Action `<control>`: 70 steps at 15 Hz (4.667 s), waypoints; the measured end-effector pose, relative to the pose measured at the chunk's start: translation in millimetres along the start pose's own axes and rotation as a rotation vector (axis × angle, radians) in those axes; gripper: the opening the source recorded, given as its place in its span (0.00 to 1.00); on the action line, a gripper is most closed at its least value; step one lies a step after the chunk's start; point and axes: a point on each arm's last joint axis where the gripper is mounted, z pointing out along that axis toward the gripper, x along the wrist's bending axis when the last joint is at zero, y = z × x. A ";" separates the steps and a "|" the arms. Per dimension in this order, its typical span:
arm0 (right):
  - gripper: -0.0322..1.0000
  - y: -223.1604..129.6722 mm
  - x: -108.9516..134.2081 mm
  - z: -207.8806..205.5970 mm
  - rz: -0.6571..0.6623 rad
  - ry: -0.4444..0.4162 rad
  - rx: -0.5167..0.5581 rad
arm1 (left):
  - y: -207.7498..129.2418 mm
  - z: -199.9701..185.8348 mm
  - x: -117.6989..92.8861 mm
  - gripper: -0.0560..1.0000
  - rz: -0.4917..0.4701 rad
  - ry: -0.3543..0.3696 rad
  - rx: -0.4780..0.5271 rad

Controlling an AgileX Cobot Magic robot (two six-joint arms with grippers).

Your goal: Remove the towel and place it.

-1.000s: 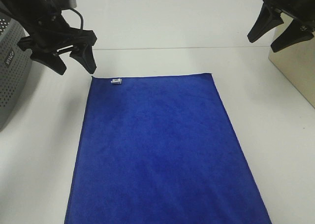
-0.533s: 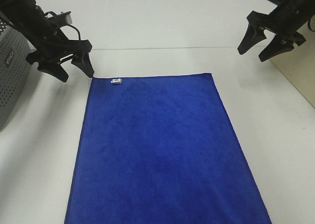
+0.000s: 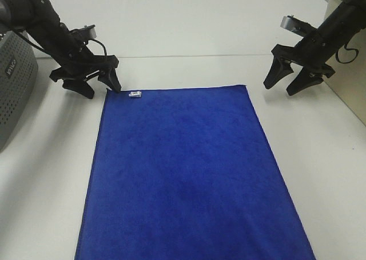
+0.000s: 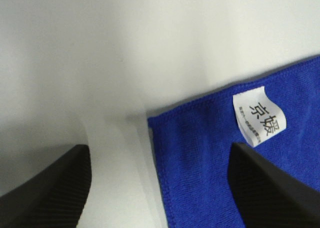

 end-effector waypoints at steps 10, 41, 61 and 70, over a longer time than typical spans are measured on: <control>0.72 17.0 32.8 47.9 -0.062 -0.054 -0.076 | 1.5 1.3 -0.2 0.73 0.021 -0.007 -0.006; 0.05 41.6 67.7 72.3 -0.204 -0.190 -0.311 | 23.9 11.1 -63.7 0.06 0.385 0.010 -0.223; 0.05 78.1 81.8 29.5 -0.321 -0.285 -0.686 | 64.8 -16.4 -71.0 0.06 0.584 0.151 -0.665; 0.05 79.6 74.4 40.0 -0.310 -0.298 -0.699 | 64.6 -9.4 -68.1 0.06 0.579 0.157 -0.671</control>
